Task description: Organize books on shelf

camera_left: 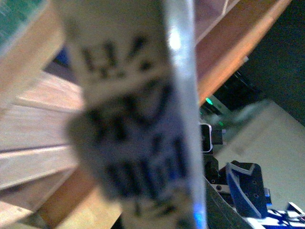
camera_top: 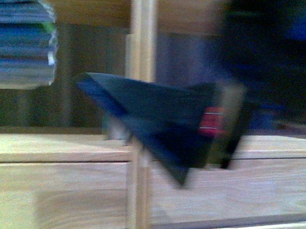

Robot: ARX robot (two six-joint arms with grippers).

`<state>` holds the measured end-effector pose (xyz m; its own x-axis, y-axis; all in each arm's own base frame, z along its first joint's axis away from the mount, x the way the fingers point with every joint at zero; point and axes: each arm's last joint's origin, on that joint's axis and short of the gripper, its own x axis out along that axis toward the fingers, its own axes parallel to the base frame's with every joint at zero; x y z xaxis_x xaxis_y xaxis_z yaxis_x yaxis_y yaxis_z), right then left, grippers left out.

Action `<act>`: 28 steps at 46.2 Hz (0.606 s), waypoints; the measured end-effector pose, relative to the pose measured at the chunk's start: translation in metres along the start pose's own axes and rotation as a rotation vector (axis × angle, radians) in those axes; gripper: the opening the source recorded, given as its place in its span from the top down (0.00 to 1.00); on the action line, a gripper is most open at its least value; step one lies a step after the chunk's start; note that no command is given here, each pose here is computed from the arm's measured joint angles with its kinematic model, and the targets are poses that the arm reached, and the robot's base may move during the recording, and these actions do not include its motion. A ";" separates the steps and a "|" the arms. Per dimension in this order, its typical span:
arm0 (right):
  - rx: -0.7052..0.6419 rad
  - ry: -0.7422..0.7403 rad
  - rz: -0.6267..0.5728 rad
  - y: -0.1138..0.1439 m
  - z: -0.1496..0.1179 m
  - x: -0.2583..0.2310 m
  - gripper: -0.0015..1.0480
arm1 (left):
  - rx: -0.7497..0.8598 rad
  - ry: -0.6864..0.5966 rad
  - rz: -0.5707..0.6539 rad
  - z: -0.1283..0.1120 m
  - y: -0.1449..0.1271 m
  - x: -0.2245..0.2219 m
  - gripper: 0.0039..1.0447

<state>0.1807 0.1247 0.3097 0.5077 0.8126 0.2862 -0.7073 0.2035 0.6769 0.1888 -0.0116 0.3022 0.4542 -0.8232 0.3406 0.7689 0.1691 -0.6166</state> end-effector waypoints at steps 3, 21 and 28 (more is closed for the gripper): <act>-0.025 -0.043 -0.030 -0.004 0.009 -0.012 0.07 | 0.110 -0.082 0.026 0.004 -0.012 -0.002 0.94; -0.063 -0.120 -0.141 -0.025 0.027 -0.066 0.07 | 0.299 -0.194 0.236 0.080 0.061 0.049 0.94; -0.112 -0.147 -0.217 -0.024 0.028 -0.093 0.07 | 0.453 -0.183 0.350 0.109 0.089 0.067 0.94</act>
<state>0.1640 0.0290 0.2861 0.7131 0.6575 0.2434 -0.6203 0.4299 0.6561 0.3365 0.0077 0.3480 0.7544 -0.5767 0.3136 0.6565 0.6605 -0.3644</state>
